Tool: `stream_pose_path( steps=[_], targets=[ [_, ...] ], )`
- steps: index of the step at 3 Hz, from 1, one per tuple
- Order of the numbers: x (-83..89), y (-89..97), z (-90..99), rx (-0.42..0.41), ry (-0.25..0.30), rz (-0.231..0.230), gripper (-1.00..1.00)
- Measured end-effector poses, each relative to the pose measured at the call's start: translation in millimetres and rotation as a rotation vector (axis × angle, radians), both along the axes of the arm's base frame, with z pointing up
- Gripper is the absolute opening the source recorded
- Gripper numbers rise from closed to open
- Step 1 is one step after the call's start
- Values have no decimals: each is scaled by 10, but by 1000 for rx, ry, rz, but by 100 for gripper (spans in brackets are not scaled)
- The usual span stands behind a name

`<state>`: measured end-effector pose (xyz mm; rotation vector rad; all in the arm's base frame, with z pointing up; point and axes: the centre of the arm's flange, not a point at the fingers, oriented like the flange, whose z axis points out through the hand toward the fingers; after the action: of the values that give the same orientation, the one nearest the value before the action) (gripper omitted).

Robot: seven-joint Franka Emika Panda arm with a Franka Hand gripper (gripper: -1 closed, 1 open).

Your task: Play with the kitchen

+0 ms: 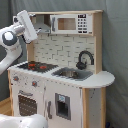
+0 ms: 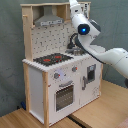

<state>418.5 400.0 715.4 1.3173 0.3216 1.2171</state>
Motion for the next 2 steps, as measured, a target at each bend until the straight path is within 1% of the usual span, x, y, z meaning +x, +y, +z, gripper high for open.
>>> stream_pose_path(
  steps=[2],
  targets=[
    [380, 49, -79, 52, -34, -57, 100]
  ],
)
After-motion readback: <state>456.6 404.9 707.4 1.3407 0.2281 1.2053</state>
